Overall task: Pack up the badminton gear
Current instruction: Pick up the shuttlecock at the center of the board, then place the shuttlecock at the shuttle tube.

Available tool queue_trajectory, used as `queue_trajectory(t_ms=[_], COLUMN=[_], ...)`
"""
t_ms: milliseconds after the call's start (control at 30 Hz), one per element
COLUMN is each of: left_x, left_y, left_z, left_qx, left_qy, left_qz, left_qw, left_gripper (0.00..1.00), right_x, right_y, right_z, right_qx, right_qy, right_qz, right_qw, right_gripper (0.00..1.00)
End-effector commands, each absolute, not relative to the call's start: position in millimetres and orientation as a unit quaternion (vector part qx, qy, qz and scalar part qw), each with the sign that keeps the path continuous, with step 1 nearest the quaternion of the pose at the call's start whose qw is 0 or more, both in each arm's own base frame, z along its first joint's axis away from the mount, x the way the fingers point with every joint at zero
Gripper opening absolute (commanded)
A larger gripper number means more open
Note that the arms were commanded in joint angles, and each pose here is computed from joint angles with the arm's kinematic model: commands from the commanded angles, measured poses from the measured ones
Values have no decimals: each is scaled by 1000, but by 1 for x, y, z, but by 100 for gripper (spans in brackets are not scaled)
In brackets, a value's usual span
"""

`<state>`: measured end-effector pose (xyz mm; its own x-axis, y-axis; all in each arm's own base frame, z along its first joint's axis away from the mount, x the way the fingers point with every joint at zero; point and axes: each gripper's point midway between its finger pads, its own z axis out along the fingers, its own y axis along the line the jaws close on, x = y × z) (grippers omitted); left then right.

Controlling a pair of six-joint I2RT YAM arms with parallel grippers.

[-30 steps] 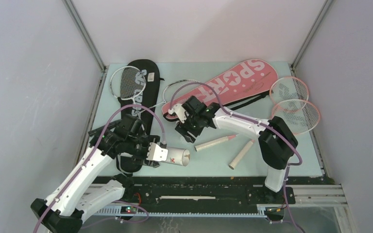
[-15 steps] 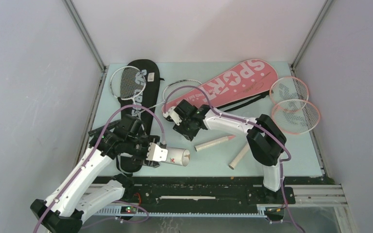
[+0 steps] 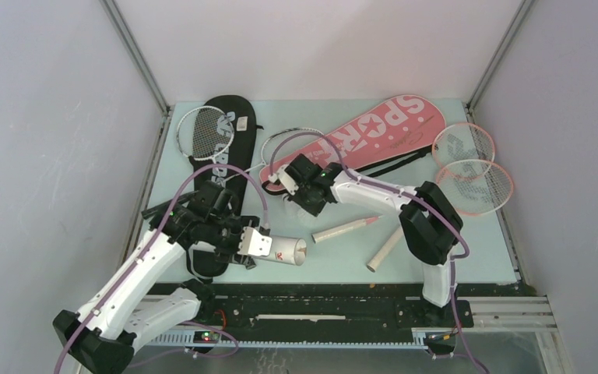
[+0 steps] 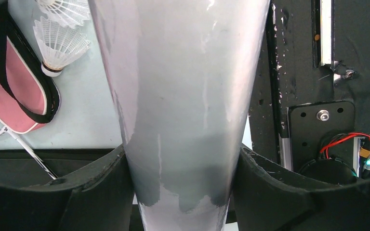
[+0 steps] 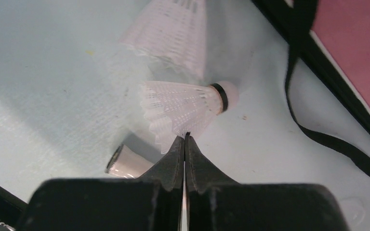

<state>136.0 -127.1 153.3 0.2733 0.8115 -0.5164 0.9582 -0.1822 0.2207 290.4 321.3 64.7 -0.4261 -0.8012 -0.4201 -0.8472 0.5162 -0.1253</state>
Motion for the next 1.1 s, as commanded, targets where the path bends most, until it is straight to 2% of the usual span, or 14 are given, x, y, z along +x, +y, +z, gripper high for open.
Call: queue_trajectory(t_ms=[0, 167, 367, 767, 1067], left_x=[148, 160, 184, 237, 244], left_y=[-143, -152, -166, -187, -203], left_z=[180, 186, 194, 208, 218], left_qx=[763, 761, 743, 706, 693], left_qy=[553, 550, 558, 574, 570], left_qz=[-142, -140, -134, -100, -127], left_qw=[303, 316, 344, 403, 424], left_gripper=[62, 61, 60, 60, 59], right_x=[319, 328, 320, 266, 221], right_y=[303, 277, 251, 209, 209], right_z=[121, 150, 195, 298, 317], right_qx=[-459, -436, -419, -421, -455], right_qy=[840, 842, 831, 743, 697], right_qz=[51, 68, 154, 319, 374], right_qw=[285, 310, 332, 412, 409], right_gripper=[0, 0, 0, 0, 0])
